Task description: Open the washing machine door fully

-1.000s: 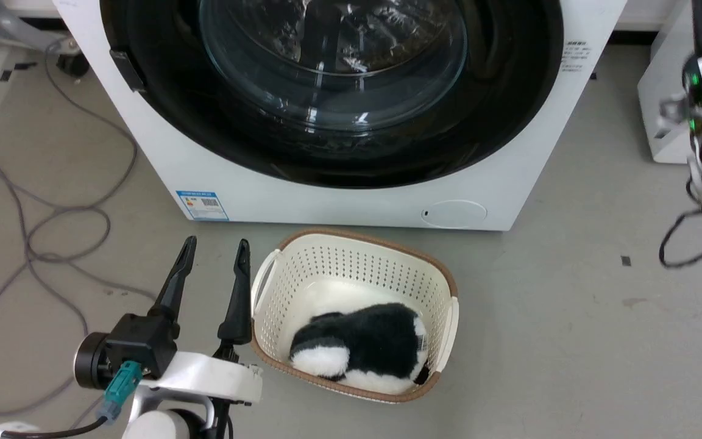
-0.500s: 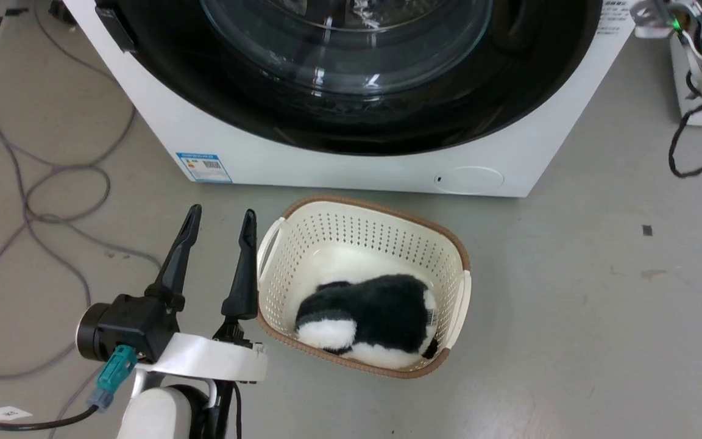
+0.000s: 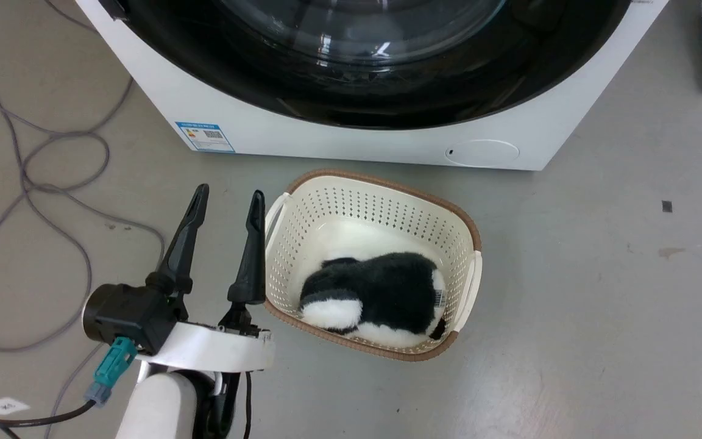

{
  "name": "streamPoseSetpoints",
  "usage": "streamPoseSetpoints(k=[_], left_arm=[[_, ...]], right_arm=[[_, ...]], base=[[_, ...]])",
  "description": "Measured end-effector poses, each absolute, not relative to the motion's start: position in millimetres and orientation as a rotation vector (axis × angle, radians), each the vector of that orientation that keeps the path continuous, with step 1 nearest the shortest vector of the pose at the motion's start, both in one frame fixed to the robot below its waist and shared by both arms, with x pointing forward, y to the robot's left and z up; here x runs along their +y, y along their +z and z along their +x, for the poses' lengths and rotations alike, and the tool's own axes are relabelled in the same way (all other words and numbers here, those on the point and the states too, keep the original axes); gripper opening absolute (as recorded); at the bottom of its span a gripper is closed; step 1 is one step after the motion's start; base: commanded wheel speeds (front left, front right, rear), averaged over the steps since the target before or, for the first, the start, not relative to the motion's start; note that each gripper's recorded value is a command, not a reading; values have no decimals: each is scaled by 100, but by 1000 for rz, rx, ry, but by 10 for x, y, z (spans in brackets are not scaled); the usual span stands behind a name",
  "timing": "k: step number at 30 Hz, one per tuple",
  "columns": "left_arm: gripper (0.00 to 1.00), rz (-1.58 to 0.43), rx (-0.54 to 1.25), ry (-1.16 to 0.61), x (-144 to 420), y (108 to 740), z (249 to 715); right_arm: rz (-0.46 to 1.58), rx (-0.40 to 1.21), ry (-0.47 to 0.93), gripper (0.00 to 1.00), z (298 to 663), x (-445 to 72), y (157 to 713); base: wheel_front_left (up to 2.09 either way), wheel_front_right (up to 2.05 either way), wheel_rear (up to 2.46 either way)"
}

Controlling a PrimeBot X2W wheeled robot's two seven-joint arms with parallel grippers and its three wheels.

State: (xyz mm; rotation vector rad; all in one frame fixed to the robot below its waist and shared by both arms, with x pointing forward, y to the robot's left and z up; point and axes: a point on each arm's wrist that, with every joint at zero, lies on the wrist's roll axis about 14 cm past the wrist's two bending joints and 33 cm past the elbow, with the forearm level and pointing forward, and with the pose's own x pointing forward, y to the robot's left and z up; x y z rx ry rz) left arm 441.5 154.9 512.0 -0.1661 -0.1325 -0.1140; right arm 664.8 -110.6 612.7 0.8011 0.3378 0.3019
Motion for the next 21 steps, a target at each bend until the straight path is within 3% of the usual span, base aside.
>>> streamPoseSetpoints(k=[13,21], left_arm=[[100,-179,-144,-129,1516,5122,4485],[100,-177,-148,-128,1520,5150,4466]], right_arm=[[678,516,362,0,6617,-975,6025],[723,531,381,0,6568,-930,6092]], base=[[0,0,0],[0,0,0]])
